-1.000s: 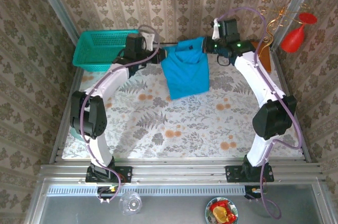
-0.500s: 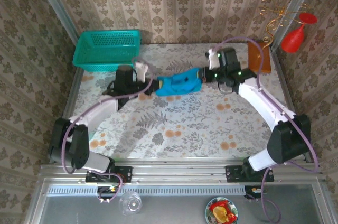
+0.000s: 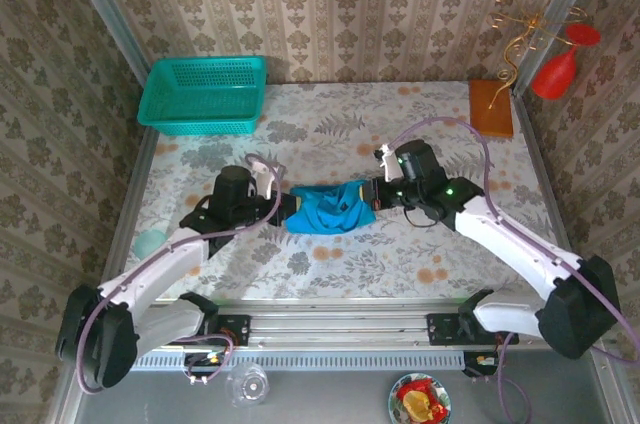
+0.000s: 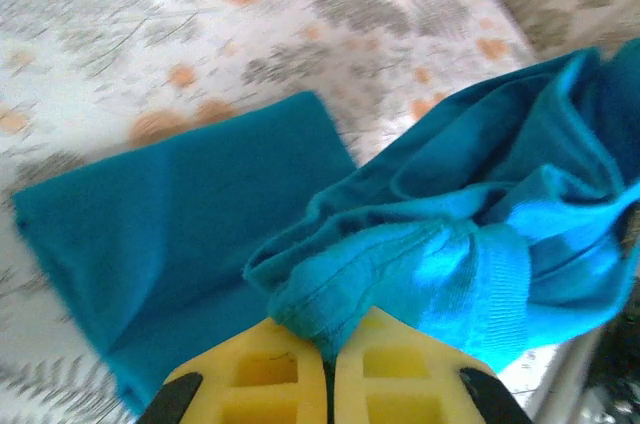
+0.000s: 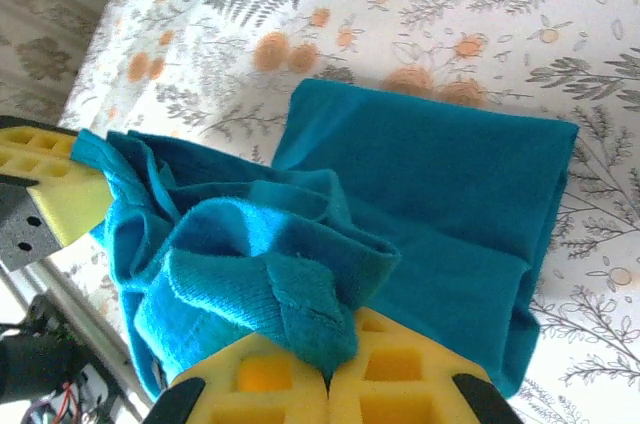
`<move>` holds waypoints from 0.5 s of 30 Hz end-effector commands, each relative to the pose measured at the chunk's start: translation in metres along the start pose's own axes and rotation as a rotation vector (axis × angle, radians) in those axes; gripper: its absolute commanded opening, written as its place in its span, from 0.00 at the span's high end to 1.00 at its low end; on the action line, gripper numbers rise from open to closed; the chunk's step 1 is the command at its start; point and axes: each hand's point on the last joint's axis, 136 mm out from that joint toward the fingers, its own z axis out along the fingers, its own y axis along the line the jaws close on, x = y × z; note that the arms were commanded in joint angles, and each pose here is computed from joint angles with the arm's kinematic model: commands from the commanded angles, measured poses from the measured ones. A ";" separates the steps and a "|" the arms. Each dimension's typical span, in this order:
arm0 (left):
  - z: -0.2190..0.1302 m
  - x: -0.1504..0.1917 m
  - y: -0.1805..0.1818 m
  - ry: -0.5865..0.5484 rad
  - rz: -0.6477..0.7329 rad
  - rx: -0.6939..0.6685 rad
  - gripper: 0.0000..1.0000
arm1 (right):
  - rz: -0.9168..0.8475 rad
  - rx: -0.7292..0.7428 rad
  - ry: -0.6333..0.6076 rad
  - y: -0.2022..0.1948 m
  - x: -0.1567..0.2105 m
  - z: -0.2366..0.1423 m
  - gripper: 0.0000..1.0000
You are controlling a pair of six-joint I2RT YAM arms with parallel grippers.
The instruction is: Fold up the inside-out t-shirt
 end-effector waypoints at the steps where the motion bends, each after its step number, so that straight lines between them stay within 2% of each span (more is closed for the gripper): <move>1: 0.000 -0.020 0.030 0.007 -0.051 -0.149 1.00 | 0.032 0.111 -0.005 -0.013 -0.023 0.014 1.00; 10: 0.047 -0.032 0.086 0.178 -0.190 -0.205 1.00 | 0.195 0.215 0.131 -0.066 -0.036 0.074 1.00; 15: 0.079 -0.034 0.102 0.242 -0.230 -0.162 1.00 | 0.253 0.231 0.206 -0.091 -0.028 0.101 1.00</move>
